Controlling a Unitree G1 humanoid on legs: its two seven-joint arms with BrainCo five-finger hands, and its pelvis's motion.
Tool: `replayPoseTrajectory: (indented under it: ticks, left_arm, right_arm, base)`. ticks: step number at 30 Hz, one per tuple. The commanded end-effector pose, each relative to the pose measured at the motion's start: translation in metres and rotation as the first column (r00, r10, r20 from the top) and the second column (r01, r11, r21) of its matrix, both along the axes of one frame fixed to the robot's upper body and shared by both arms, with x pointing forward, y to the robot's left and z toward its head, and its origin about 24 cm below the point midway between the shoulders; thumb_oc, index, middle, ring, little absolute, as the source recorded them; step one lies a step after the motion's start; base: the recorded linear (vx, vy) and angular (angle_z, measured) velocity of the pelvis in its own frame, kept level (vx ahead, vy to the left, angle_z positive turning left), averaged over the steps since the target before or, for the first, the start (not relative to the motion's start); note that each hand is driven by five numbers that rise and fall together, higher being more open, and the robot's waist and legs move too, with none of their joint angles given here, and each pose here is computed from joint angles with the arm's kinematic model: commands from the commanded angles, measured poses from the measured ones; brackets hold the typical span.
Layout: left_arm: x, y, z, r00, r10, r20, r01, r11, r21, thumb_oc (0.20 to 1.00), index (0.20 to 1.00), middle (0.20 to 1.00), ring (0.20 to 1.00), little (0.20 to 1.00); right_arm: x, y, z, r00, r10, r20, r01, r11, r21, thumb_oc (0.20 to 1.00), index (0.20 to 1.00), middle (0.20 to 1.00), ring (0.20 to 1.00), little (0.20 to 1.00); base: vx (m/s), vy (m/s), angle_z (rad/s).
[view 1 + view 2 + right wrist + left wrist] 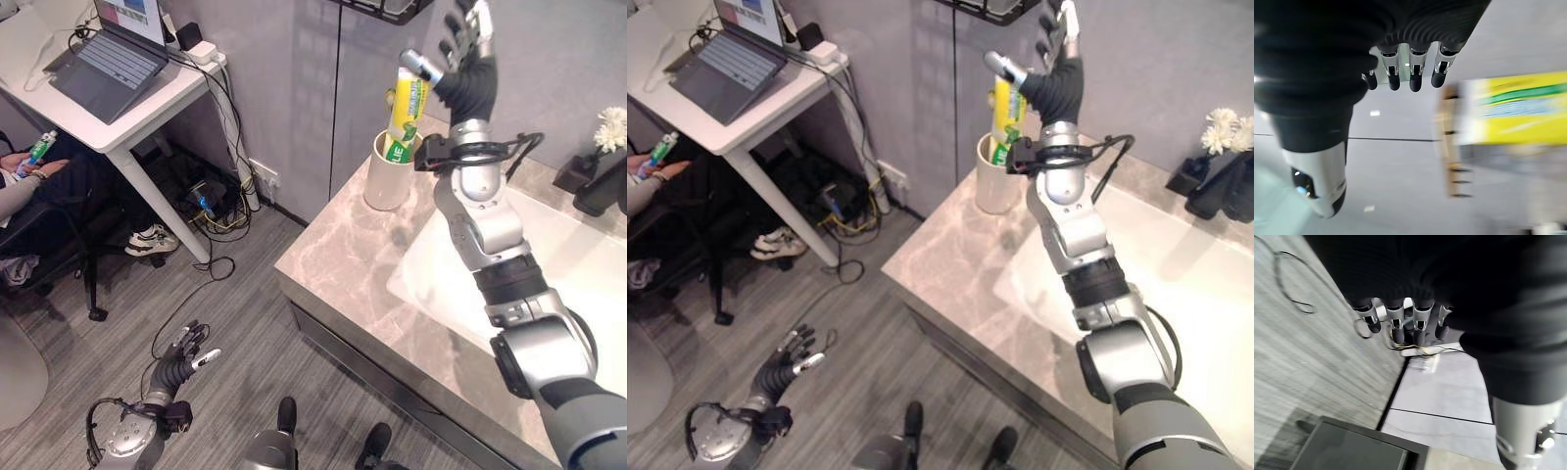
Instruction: Put brush and paste in cup on sink, flatten towel.
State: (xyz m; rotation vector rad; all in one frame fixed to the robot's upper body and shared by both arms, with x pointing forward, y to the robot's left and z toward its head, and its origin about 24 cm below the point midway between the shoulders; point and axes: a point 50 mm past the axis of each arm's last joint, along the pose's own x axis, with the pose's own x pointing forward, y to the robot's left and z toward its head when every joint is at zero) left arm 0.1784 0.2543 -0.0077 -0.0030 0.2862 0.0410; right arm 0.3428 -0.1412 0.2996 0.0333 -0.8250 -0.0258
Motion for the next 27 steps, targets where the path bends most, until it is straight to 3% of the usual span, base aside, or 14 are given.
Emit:
replayPoseTrajectory:
  ticks: [1, 4, 7, 12, 13, 15, 17, 23, 27]
  left_arm:
    - [0.011, -0.008, 0.036, 0.98, -0.068, 0.189, 0.059, 0.997, 0.054, 1.0, 1.0, 1.0, 1.0, 1.0]
    - [0.022, -0.009, 0.088, 0.898, -0.058, 0.436, 0.036, 0.998, 0.06, 1.0, 1.0, 1.0, 1.0, 1.0]
    - [0.023, -0.01, 0.097, 0.876, -0.053, 0.479, 0.032, 0.998, 0.051, 1.0, 1.0, 1.0, 1.0, 1.0]
    - [0.025, -0.004, 0.133, 0.772, -0.026, 0.635, -0.023, 0.997, 0.07, 1.0, 1.0, 1.0, 1.0, 1.0]
    - [0.024, 0.0, 0.137, 0.759, -0.021, 0.651, -0.045, 0.995, 0.085, 0.878, 0.878, 0.878, 0.878, 0.878]
    - [0.024, 0.002, 0.136, 0.763, -0.012, 0.646, -0.056, 0.995, 0.083, 0.573, 0.573, 0.573, 0.573, 0.573]
    - [0.023, 0.006, 0.134, 0.767, -0.001, 0.642, -0.083, 0.991, 0.101, 0.2, 0.2, 0.2, 0.2, 0.2]
    - [0.025, 0.024, 0.118, 0.816, 0.05, 0.576, -0.162, 0.976, 0.145, 0.2, 0.2, 0.2, 0.2, 0.2]
    - [0.034, 0.025, 0.111, 0.829, 0.09, 0.552, -0.176, 0.979, 0.105, 0.2, 0.2, 0.2, 0.2, 0.2]
  right_arm:
    - [-0.024, -0.004, 0.027, 0.979, -0.025, 0.204, 0.026, 1.0, -0.002, 1.0, 1.0, 1.0, 1.0, 1.0]
    - [-0.06, -0.024, 0.026, 0.924, -0.119, 0.364, 0.145, 0.989, -0.043, 1.0, 1.0, 1.0, 1.0, 1.0]
    - [-0.068, -0.03, 0.022, 0.91, -0.151, 0.386, 0.185, 0.981, -0.053, 1.0, 1.0, 1.0, 1.0, 1.0]
    - [-0.109, -0.077, 0.003, 0.798, -0.385, 0.463, 0.453, 0.891, -0.039, 1.0, 1.0, 1.0, 1.0, 1.0]
    - [-0.124, -0.095, -0.003, 0.721, -0.498, 0.483, 0.587, 0.809, -0.042, 1.0, 1.0, 1.0, 1.0, 1.0]
    - [-0.131, -0.105, -0.007, 0.681, -0.548, 0.485, 0.643, 0.765, -0.039, 1.0, 1.0, 1.0, 1.0, 1.0]
    - [-0.142, -0.124, -0.014, 0.614, -0.634, 0.47, 0.727, 0.686, -0.024, 1.0, 1.0, 1.0, 1.0, 1.0]
    - [-0.167, -0.188, -0.051, 0.397, -0.87, 0.293, 0.913, 0.406, -0.031, 1.0, 1.0, 1.0, 1.0, 1.0]
    - [-0.179, -0.223, -0.094, 0.306, -0.95, 0.057, 0.952, 0.307, 0.011, 1.0, 1.0, 1.0, 1.0, 1.0]
  base:
    - [0.0, 0.0, 0.0]
    - [0.0, 0.007, -0.01]
    - [-0.01, 0.004, -0.11]
    - [-0.01, 0.017, -0.17]
    - [-0.02, 0.025, -0.29]
    - [0.0, 0.019, -0.3]
    - [0.01, 0.008, -0.38]
    - [0.01, 0.011, -0.28]
    - [0.0, -0.01, -0.19]
